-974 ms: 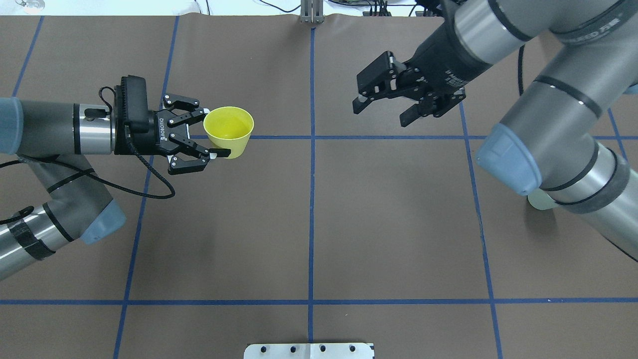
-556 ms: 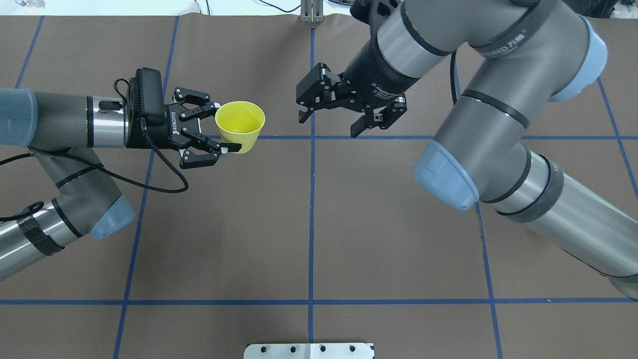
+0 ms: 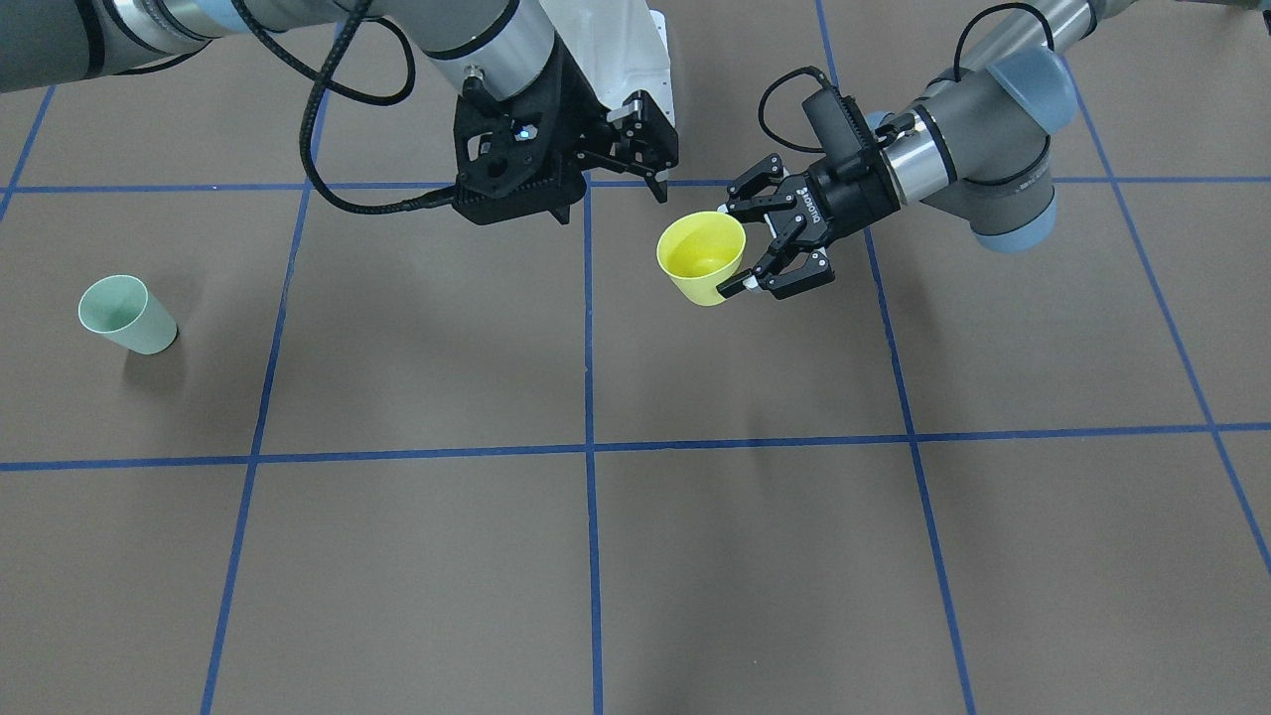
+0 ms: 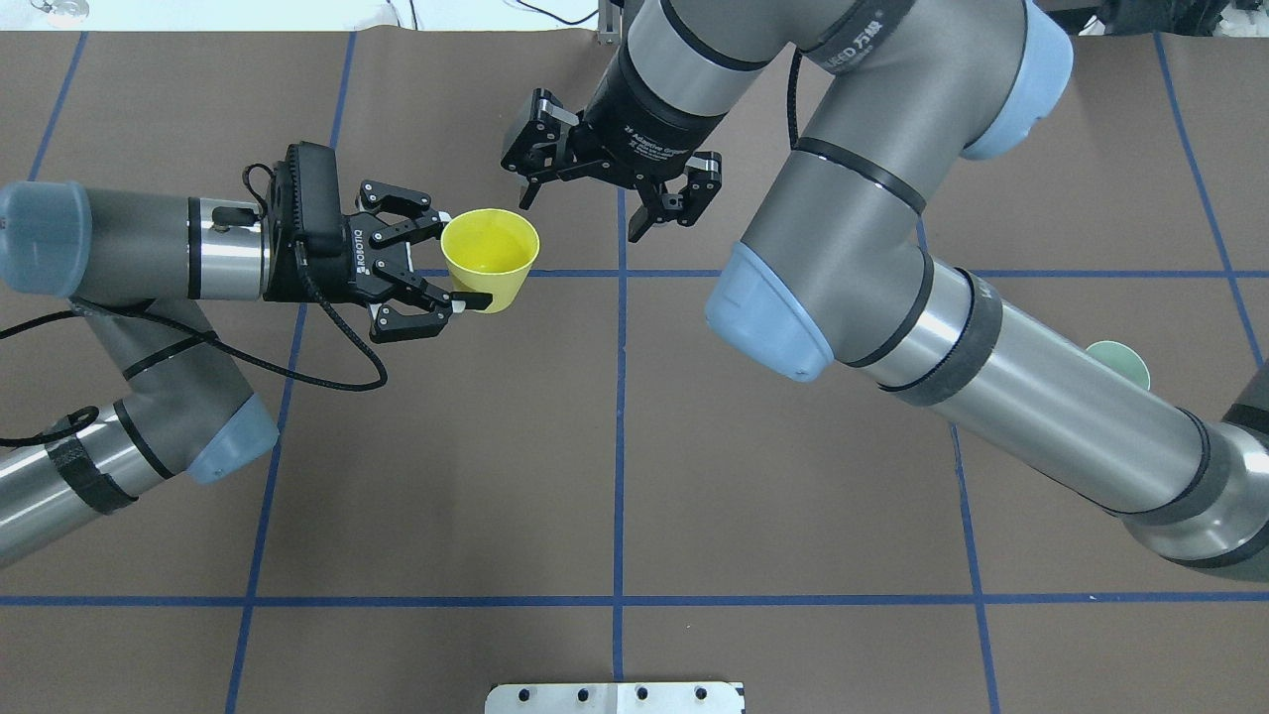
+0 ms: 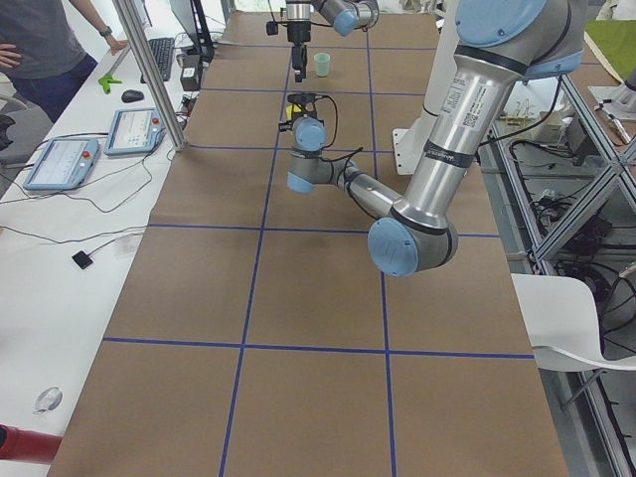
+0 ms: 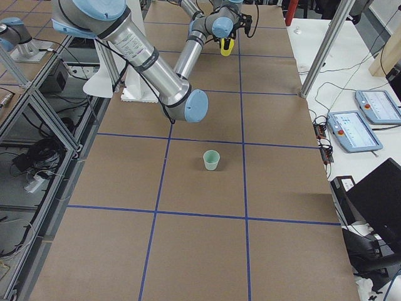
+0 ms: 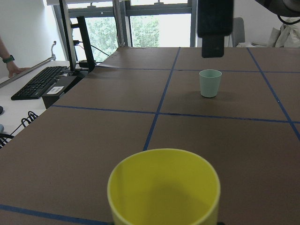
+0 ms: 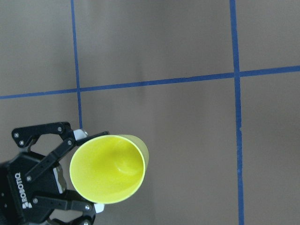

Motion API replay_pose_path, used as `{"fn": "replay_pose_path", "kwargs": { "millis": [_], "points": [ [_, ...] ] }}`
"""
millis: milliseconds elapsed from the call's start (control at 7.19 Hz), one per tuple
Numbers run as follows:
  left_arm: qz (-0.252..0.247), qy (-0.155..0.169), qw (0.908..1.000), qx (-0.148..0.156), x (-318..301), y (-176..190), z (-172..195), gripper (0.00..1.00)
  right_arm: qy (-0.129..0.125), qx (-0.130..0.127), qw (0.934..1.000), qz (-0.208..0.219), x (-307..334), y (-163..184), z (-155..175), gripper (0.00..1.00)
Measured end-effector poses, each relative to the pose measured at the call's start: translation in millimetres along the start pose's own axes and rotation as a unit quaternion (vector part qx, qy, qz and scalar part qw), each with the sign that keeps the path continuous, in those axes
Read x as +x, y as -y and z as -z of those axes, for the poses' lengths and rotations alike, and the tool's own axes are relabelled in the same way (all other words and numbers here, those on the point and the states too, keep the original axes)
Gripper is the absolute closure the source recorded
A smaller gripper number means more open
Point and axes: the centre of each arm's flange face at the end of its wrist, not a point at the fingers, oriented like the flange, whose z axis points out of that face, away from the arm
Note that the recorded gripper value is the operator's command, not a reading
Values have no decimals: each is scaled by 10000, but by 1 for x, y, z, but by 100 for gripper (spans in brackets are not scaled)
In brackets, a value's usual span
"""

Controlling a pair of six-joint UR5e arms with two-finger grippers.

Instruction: Transfer and stack yellow cup on green cup

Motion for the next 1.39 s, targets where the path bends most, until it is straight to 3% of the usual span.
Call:
{"fn": "replay_pose_path", "kwargs": {
  "millis": [417,1391],
  "points": [
    [-19,-43,10000,50,6,4,0,100,-197,210,9995,-152,-19,27,-21,4],
    [-9,-86,9999,54,11,4,-4,100,-249,102,9995,152,-24,6,-49,3]
  ]
}}
